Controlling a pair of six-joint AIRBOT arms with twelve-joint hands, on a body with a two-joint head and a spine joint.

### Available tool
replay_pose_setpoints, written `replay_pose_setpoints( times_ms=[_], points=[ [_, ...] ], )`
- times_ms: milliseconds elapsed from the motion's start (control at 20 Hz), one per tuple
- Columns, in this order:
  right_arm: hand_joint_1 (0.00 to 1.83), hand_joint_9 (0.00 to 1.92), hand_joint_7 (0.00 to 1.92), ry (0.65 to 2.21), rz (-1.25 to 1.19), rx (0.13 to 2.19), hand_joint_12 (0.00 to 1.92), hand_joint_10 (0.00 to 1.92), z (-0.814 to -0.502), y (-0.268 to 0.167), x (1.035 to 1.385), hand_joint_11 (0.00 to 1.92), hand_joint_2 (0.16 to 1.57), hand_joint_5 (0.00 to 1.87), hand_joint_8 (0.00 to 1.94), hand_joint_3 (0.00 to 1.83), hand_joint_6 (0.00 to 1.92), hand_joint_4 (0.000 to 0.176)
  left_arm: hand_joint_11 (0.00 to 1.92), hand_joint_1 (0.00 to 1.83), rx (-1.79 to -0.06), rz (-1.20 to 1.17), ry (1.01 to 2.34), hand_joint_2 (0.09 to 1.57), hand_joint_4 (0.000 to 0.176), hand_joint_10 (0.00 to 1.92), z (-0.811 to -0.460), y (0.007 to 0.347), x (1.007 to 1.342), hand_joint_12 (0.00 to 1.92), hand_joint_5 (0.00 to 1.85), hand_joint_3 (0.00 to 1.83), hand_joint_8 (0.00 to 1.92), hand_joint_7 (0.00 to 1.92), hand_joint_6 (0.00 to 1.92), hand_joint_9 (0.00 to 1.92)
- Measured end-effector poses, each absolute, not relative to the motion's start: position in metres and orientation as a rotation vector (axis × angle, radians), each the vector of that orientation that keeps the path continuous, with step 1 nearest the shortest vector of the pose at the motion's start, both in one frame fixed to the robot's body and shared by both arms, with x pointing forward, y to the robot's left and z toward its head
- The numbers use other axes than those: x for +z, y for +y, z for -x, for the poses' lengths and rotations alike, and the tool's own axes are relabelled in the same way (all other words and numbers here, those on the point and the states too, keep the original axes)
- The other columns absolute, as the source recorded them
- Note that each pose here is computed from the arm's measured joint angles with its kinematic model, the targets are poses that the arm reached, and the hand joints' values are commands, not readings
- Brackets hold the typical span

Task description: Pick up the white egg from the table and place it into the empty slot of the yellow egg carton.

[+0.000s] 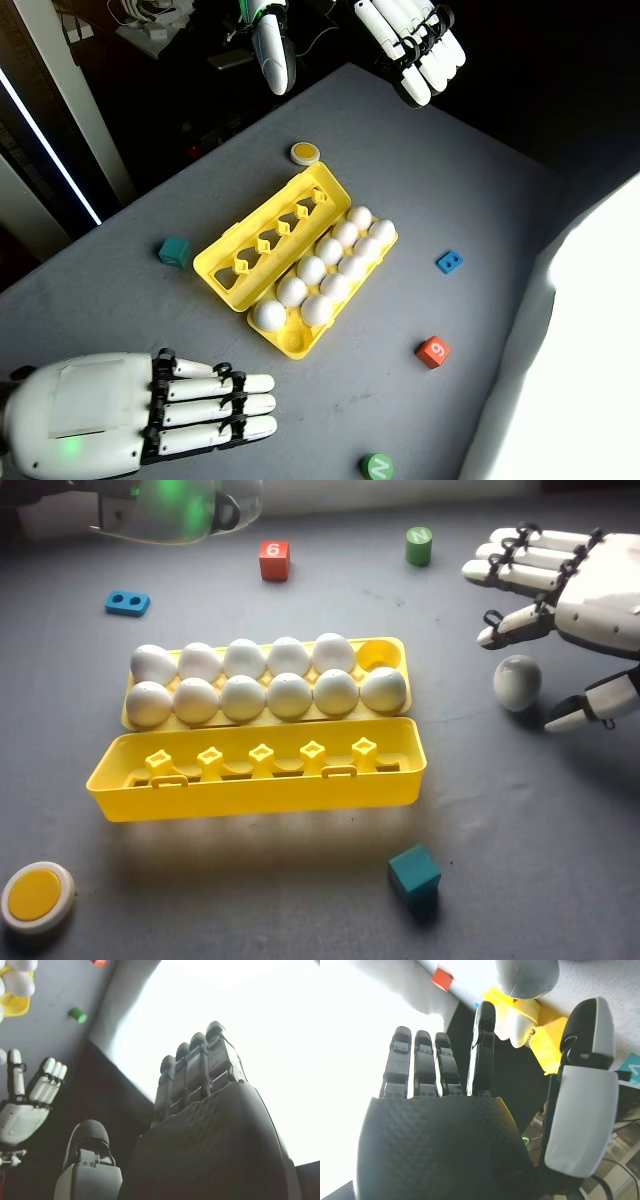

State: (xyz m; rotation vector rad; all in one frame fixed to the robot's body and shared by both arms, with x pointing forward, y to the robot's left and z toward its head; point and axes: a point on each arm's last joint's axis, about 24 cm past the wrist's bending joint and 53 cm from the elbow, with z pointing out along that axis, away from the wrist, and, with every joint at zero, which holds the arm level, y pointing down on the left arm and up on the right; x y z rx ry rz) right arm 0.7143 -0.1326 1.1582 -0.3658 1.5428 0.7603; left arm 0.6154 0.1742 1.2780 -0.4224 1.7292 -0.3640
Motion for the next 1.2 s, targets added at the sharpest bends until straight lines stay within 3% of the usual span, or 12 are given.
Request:
replay_pose_setpoints(
  times_ms=[150, 300, 350, 450, 500, 550, 700, 750, 800, 850, 1050, 1200],
  points=[
    [0.84, 0.0, 0.01, 1.556, 0.347, 0.771, 0.0, 0.0, -0.715, -0.134, 1.157, 0.0, 0.8, 0.68, 0.0, 0.0, 0.0, 0.091, 0.02, 0.0, -0.366, 0.419, 1.727, 1.16, 0.0, 0.01, -0.616, 0.174, 1.279, 0.01, 0.15, 0.0, 0.01, 0.13, 0.01, 0.09],
    [0.8, 0.0, 0.04, 1.556, 0.349, 0.772, 0.0, 0.0, -0.715, -0.134, 1.157, 0.0, 0.83, 0.67, 0.01, 0.01, 0.01, 0.085, 0.0, 0.0, -0.368, 0.423, 1.726, 1.17, 0.0, 0.0, -0.616, 0.174, 1.279, 0.0, 0.1, 0.0, 0.0, 0.05, 0.0, 0.01],
    [0.8, 0.0, 0.04, 1.556, 0.35, 0.772, 0.0, 0.0, -0.715, -0.134, 1.156, 0.0, 0.83, 0.67, 0.01, 0.01, 0.01, 0.085, 0.0, 0.0, -0.366, 0.425, 1.726, 1.17, 0.0, 0.0, -0.616, 0.174, 1.279, 0.0, 0.1, 0.0, 0.0, 0.05, 0.0, 0.01],
    [0.77, 0.0, 0.03, 1.555, 0.35, 0.77, 0.0, 0.0, -0.716, -0.134, 1.156, 0.0, 0.85, 0.65, 0.01, 0.01, 0.0, 0.102, 0.0, 0.0, -0.368, 0.424, 1.724, 1.17, 0.0, 0.01, -0.616, 0.174, 1.279, 0.0, 0.09, 0.0, 0.01, 0.06, 0.0, 0.02],
    [0.79, 0.0, 0.04, 1.554, 0.35, 0.765, 0.0, 0.0, -0.719, -0.134, 1.155, 0.0, 0.85, 0.64, 0.01, 0.01, 0.0, 0.082, 0.0, 0.0, -0.369, 0.425, 1.724, 1.17, 0.0, 0.01, -0.616, 0.174, 1.279, 0.0, 0.09, 0.0, 0.01, 0.07, 0.0, 0.03],
    [0.79, 0.0, 0.04, 1.555, 0.348, 0.763, 0.0, 0.0, -0.721, -0.133, 1.153, 0.0, 0.85, 0.65, 0.01, 0.01, 0.0, 0.084, 0.0, 0.0, -0.37, 0.425, 1.724, 1.18, 0.0, 0.01, -0.616, 0.174, 1.279, 0.0, 0.1, 0.0, 0.01, 0.06, 0.01, 0.03],
    [0.84, 0.0, 0.08, 1.56, 0.345, 0.76, 0.0, 0.0, -0.726, -0.13, 1.147, 0.0, 0.84, 0.71, 0.02, 0.0, 0.02, 0.066, 0.0, 0.0, -0.369, 0.426, 1.724, 1.16, 0.0, 0.01, -0.616, 0.174, 1.279, 0.0, 0.1, 0.0, 0.01, 0.07, 0.0, 0.04],
    [0.76, 0.0, 0.04, 1.559, 0.348, 0.761, 0.0, 0.0, -0.726, -0.129, 1.147, 0.0, 0.86, 0.67, 0.0, 0.01, 0.01, 0.102, 0.0, 0.0, -0.369, 0.425, 1.723, 1.17, 0.0, 0.01, -0.616, 0.174, 1.279, 0.0, 0.1, 0.0, 0.01, 0.07, 0.01, 0.04],
    [0.76, 0.0, 0.04, 1.559, 0.349, 0.762, 0.0, 0.0, -0.726, -0.128, 1.147, 0.0, 0.86, 0.67, 0.0, 0.01, 0.01, 0.102, 0.0, 0.0, -0.369, 0.425, 1.723, 1.17, 0.0, 0.01, -0.616, 0.174, 1.279, 0.0, 0.1, 0.0, 0.01, 0.07, 0.01, 0.04],
    [0.81, 0.0, 0.06, 1.56, 0.348, 0.764, 0.0, 0.0, -0.726, -0.127, 1.145, 0.0, 0.85, 0.71, 0.01, 0.0, 0.02, 0.075, 0.0, 0.0, -0.369, 0.425, 1.723, 1.17, 0.0, 0.01, -0.616, 0.174, 1.279, 0.0, 0.09, 0.0, 0.01, 0.07, 0.0, 0.05],
    [0.78, 0.0, 0.07, 1.559, 0.346, 0.767, 0.0, 0.0, -0.728, -0.124, 1.143, 0.0, 0.85, 0.7, 0.01, 0.0, 0.01, 0.09, 0.0, 0.0, -0.37, 0.425, 1.723, 1.18, 0.0, 0.01, -0.616, 0.174, 1.279, 0.0, 0.09, 0.0, 0.0, 0.08, 0.0, 0.04],
    [0.81, 0.0, 0.08, 1.557, 0.348, 0.771, 0.0, 0.0, -0.728, -0.122, 1.143, 0.0, 0.85, 0.73, 0.01, 0.0, 0.02, 0.077, 0.0, 0.0, -0.368, 0.425, 1.722, 1.18, 0.0, 0.01, -0.616, 0.174, 1.279, 0.0, 0.1, 0.0, 0.01, 0.08, 0.0, 0.05]
  ],
)
